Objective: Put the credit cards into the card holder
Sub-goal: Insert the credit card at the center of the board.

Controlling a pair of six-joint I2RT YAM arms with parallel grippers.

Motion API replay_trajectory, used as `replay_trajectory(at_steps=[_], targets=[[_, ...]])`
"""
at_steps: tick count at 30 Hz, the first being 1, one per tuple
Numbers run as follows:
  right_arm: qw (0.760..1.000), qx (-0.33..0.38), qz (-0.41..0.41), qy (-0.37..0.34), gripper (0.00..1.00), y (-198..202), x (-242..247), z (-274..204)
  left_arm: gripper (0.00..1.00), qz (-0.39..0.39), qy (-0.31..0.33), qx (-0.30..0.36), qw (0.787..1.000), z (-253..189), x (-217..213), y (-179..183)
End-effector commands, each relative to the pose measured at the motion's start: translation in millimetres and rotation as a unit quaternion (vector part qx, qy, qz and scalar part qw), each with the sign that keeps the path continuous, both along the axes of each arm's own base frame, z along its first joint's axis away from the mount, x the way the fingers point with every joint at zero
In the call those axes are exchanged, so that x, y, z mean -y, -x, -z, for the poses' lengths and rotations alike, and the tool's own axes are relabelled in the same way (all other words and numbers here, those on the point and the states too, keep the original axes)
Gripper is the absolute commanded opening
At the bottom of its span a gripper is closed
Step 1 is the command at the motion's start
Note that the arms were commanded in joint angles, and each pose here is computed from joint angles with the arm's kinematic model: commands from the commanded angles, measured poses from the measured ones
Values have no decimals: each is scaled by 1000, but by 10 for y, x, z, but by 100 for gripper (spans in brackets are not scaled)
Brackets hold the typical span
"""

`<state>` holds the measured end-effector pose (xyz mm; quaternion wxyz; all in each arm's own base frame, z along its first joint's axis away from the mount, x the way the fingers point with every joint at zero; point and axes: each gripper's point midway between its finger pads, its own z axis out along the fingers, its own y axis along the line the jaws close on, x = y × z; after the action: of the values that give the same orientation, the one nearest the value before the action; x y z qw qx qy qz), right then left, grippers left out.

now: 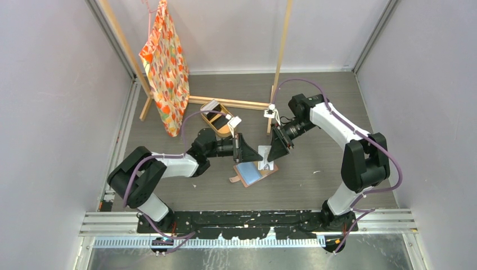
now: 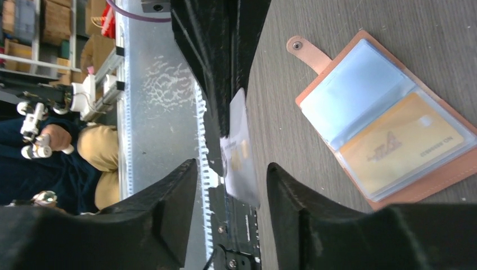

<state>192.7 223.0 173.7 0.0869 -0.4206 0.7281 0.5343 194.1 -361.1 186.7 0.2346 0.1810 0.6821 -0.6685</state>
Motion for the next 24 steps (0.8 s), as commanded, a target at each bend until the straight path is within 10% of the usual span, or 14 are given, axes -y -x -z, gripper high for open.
replay_trajectory(at_steps=[1,10,14,24], targets=[[998,64,3,4,57,-48,30,-156,0,-33,23,9,999,-65,-133,52],[979,142,118,86,46,-496,230,107,0,-113,-9,-108,988,363,-445,125],[966,102,185,147,27,-760,271,490,0,-137,-32,-174,975,556,-541,67],[961,0,183,208,30,-805,162,1095,0,-195,-94,-225,950,913,-625,-97]])
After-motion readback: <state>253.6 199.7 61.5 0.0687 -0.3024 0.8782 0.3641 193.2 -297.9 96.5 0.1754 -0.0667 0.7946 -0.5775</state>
